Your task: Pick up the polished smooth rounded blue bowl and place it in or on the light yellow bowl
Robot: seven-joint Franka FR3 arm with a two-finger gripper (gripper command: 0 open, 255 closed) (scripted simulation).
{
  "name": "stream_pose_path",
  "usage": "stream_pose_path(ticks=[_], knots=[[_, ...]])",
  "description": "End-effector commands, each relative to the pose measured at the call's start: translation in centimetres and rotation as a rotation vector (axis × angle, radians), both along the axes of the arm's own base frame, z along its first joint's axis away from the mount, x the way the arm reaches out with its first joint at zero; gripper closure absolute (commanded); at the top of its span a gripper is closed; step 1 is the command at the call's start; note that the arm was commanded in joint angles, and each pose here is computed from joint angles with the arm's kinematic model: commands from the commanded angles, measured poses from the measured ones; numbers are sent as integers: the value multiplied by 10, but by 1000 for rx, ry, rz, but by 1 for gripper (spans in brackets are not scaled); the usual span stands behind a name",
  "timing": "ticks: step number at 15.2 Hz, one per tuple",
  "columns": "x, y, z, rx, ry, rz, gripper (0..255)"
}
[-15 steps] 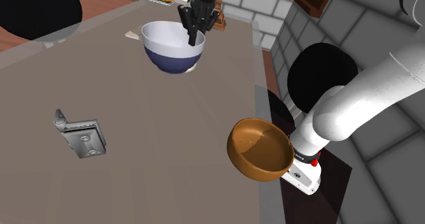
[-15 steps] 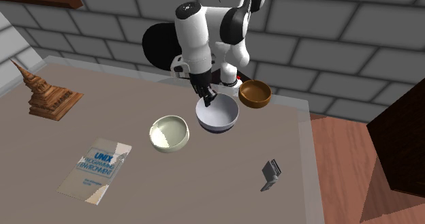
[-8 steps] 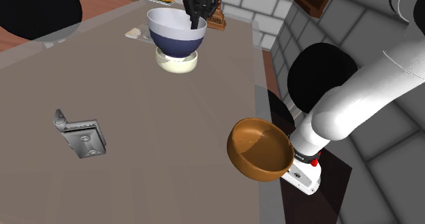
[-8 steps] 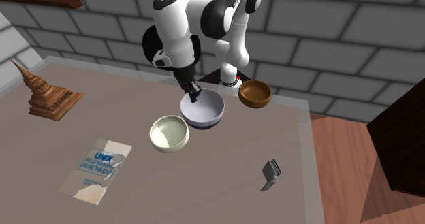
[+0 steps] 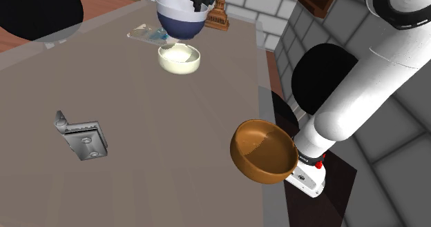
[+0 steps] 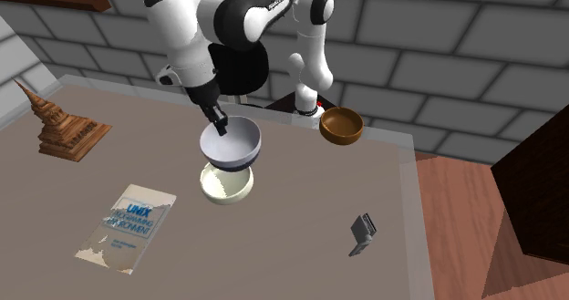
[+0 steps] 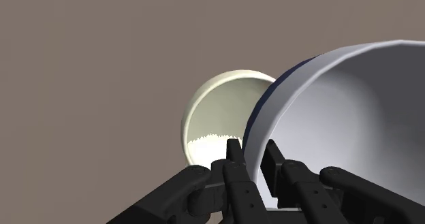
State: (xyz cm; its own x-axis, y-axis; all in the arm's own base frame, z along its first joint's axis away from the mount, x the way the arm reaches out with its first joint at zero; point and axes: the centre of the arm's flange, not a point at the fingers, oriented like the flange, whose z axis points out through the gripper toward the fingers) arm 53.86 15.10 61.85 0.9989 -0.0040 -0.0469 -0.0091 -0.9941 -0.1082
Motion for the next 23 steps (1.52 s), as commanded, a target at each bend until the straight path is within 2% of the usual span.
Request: stream_pose_path(ticks=[1, 3, 21, 23], knots=[[19, -17, 5, 0, -1, 1, 255], [35, -30, 8, 0, -1, 1, 255], [35, -30, -88, 0, -1, 1, 255], [35, -30, -88, 0, -1, 1, 255]])
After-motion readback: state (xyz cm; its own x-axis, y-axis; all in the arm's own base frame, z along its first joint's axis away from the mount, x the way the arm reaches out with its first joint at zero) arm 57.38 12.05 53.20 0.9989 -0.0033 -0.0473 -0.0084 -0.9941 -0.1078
